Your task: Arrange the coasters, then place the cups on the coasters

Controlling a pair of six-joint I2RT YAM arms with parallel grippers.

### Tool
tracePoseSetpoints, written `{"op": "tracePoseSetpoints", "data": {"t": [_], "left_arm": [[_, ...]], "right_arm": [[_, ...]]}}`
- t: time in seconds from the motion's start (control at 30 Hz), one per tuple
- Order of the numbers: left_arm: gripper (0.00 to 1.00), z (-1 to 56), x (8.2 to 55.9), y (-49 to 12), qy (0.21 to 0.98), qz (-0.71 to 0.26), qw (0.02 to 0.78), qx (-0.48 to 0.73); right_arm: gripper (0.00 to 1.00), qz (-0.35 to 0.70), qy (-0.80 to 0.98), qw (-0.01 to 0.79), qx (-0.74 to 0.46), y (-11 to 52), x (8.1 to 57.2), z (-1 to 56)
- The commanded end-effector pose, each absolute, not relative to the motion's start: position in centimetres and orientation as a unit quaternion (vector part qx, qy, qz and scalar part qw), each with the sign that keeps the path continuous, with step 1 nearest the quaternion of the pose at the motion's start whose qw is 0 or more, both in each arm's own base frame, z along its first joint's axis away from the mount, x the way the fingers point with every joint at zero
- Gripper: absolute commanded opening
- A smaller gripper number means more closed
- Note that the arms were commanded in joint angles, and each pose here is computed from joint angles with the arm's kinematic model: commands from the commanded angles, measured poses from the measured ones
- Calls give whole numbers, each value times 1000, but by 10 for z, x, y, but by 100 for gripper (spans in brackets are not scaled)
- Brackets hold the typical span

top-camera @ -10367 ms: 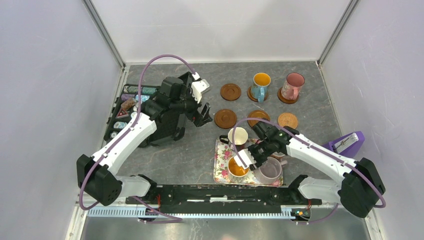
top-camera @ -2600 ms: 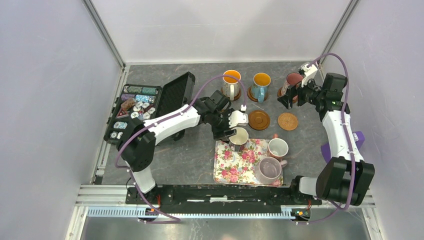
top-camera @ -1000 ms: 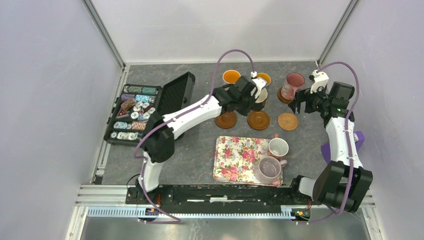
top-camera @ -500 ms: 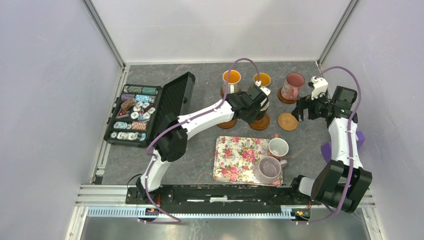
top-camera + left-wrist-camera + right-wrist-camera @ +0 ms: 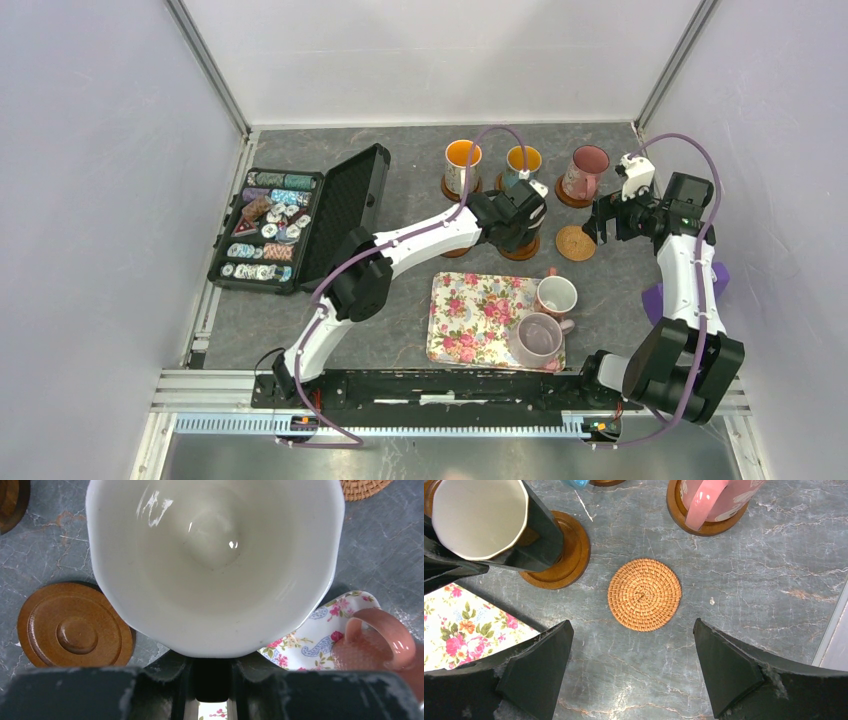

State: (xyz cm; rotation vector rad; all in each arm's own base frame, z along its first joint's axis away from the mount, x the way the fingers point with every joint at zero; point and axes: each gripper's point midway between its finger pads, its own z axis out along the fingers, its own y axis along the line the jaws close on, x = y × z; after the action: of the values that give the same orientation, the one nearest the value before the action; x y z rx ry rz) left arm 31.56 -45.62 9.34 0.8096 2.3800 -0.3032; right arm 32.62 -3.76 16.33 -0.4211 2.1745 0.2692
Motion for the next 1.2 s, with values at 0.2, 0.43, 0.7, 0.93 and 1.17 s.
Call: {"op": "tracePoseSetpoints", "data": {"t": [0.2,0.43,0.7,0.93,1.17], "left_arm": [[8,133,335,-485,881,-159,362,261],[26,129,334,-484,883,-157,358,261],[32,126,331,-483,885,-159,351,262],[42,129,329,-481,884,-157,354,261],[56,137,324,-476,883,-164,352,263]], "right_arm": [[98,111,869,450,-173,-40,334,172],[98,110,870,449,-172,-40,334,172],[98,110,870,450,-170,-40,333,171],[98,110,869,450,-172,-40,333,171],[98,110,869,450,-175,-40,333,172]]}}
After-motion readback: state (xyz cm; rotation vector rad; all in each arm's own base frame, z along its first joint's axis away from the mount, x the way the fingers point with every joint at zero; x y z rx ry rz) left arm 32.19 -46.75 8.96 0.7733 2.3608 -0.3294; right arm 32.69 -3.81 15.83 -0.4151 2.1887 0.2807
